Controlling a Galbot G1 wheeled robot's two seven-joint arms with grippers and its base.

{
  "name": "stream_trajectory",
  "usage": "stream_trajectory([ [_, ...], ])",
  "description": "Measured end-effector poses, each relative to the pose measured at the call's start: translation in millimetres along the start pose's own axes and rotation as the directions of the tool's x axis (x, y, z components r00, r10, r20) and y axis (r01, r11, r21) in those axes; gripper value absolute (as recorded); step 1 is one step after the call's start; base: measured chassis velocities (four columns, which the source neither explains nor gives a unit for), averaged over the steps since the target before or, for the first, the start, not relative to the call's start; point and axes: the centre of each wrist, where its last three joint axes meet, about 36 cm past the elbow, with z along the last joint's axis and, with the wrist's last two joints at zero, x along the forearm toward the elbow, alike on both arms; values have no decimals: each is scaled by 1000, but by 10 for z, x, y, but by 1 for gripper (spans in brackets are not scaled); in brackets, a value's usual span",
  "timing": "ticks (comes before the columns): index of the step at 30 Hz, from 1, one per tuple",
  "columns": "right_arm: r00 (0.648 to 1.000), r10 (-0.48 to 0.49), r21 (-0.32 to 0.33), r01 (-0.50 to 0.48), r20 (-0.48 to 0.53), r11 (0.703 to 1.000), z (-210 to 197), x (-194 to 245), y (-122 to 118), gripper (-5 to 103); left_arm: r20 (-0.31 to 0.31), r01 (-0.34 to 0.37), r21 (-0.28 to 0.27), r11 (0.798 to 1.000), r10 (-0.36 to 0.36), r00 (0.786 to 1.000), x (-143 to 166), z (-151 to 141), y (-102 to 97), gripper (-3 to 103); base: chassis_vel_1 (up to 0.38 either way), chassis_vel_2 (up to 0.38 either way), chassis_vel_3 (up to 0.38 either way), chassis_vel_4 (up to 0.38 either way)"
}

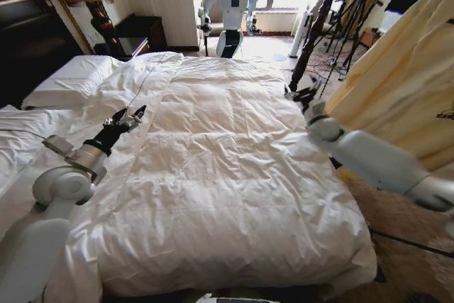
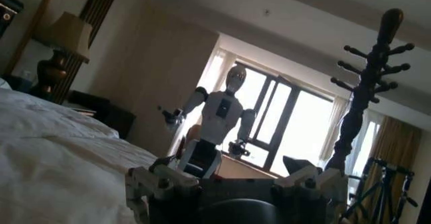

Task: Pick up the clothes from the bed and hang them on the clothes hanger.

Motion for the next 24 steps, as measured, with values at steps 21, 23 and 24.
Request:
stream_trajectory([
  [21,977,-213,-208,202,-29,957,125,760,95,100,-3,38,4,999,-38,999,153,264,34,100,0,0,0,0],
  [23,966,-255,-235,240,-38,942,143,832,-37,100,-9,37,-1,999,-37,999,165,275,35,100,0,0,0,0],
  [24,957,-287,-257,268,-38,929,160,914,-134,100,-13,34,-8,999,-34,999,175,284,37,100,0,0,0,0],
])
